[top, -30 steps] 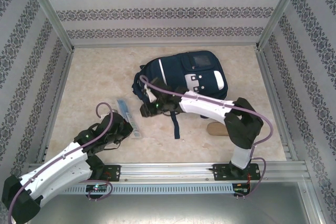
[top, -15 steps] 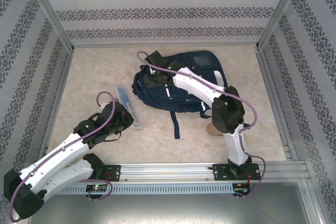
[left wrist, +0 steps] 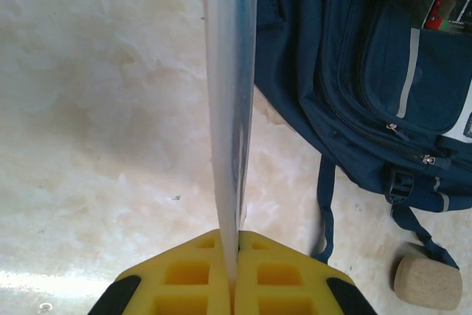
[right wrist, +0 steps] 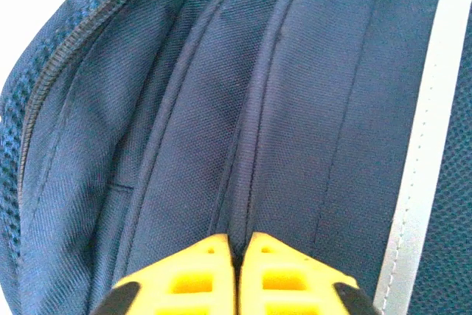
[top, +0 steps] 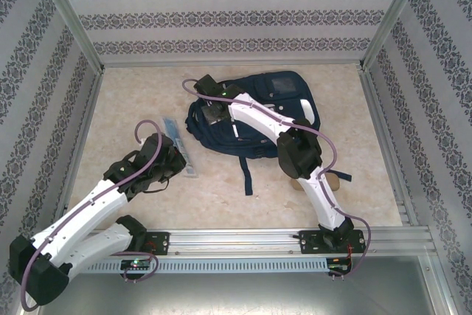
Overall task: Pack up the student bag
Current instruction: Open the student bag at the top-center of the table, then place the personal item in the student bag.
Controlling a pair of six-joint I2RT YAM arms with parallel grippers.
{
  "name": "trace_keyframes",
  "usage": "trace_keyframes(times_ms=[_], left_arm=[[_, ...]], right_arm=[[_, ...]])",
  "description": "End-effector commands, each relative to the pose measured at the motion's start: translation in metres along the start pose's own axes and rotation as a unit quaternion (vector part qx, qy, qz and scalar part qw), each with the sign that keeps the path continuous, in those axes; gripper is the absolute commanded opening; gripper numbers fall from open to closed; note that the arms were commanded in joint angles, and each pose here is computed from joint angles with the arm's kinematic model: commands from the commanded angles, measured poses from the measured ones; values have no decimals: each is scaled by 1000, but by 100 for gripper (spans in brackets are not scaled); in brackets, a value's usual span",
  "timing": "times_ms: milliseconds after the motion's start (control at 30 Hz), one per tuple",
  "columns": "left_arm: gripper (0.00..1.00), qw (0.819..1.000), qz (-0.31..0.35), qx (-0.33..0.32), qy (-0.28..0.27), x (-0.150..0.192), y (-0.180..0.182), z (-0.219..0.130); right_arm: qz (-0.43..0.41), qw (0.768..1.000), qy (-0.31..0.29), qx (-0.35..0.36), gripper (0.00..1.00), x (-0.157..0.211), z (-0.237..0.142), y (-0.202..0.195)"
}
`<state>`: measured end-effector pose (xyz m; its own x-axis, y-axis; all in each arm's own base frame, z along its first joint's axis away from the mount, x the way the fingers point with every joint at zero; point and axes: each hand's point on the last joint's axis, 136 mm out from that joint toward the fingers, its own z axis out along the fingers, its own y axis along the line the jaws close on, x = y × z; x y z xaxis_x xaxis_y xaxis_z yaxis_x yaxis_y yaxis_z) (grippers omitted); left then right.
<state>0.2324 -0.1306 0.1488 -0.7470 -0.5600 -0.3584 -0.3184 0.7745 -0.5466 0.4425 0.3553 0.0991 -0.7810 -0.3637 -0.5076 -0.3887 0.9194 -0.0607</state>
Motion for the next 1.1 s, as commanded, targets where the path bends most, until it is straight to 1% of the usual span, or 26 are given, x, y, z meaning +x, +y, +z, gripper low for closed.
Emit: trace_keyframes(times_ms=[0, 200, 367, 467, 533, 600, 700, 833, 900, 967, 1067], left_arm=[[0, 999, 14, 29, -5, -15, -20, -3], [0, 999, 17, 51, 0, -36, -42, 10], [0, 997, 25, 68, -4, -57, -61, 20], [0, 996, 34, 86, -8, -69, -75, 29], [0, 994, 40, 104, -10, -78, -88, 37], [0, 991, 49, 124, -9, -85, -104, 47], [0, 988, 54, 142, 0, -95, -124, 66], [0, 989, 62, 137, 5, -105, -136, 90], [0, 990, 67, 124, 16, -105, -135, 103], [0, 988, 67, 136, 25, -105, -142, 110], [0, 983, 57, 170, 38, -103, -158, 119]], right_arm=[[-5, 1000, -21, 16, 0, -11, -30, -15], [12, 996, -88, -17, 0, -45, -98, -28], [34, 990, -126, -47, 0, -61, -147, -45], [57, 983, -144, -94, 0, -67, -170, -53], [74, 976, -152, -138, 0, -71, -183, -56], [84, 969, -159, -167, 0, -72, -196, -61], [88, 964, -166, -188, 0, -74, -209, -64], [91, 961, -173, -196, 0, -73, -218, -66], [95, 960, -172, -197, 0, -73, -218, -68], [99, 960, -170, -201, 0, -71, -217, -68], [109, 956, -169, -213, 0, -71, -217, -69]])
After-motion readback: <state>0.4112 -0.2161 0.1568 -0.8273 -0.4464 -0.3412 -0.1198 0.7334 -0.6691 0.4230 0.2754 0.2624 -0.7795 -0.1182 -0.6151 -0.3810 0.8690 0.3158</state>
